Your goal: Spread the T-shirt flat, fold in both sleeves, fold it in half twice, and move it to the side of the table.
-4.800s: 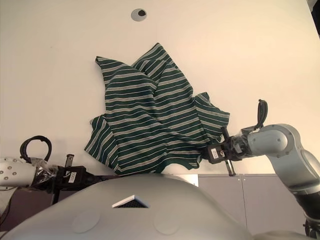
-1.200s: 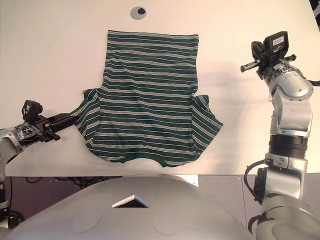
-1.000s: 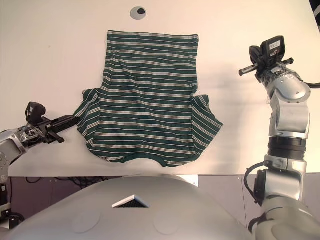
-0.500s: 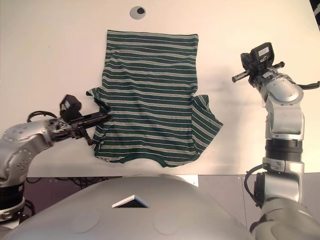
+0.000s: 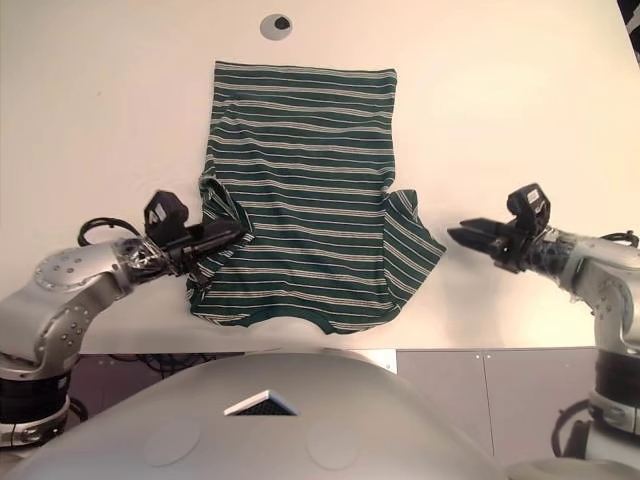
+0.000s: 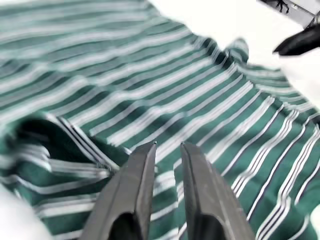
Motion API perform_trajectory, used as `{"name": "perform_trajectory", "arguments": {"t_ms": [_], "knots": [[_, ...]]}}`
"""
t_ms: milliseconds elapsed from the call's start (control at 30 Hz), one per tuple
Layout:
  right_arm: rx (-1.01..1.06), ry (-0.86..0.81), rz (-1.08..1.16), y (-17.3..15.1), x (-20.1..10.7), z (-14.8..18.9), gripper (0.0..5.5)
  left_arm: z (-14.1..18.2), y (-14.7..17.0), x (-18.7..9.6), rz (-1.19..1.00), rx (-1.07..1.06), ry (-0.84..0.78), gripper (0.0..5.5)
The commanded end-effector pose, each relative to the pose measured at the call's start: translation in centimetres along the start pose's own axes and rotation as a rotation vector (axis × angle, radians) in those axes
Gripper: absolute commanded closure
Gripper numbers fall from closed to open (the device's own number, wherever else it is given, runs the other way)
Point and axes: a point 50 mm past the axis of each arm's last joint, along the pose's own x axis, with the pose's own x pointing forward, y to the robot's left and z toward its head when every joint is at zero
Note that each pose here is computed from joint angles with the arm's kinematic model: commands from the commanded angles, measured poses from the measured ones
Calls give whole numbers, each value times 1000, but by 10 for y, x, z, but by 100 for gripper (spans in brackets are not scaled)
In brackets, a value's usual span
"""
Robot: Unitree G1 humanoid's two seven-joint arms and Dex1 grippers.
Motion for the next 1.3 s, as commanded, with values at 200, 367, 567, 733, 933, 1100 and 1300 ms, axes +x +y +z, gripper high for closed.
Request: {"name": "perform_trajectory", "arguments": {"t_ms": [200,367,567,733,933,1100,1300], "knots": [[2,175,43,4,25,-45,427,19,11,-5,59,20,-65,466],[1,154,113,10,23,-37,513,16,20,-8,111,-11,-86,466],[24,37,171,12,21,-9,547,8,26,-6,163,-45,-87,466],[-43,-27,320,39,28,25,547,3,28,-2,175,-62,-82,466],[-109,-15,457,71,62,36,547,2,30,4,171,-55,-73,466],[-128,15,422,77,95,26,525,5,31,7,159,-20,-72,466],[-252,-106,478,78,59,38,433,3,35,-15,152,61,-45,395]]}}
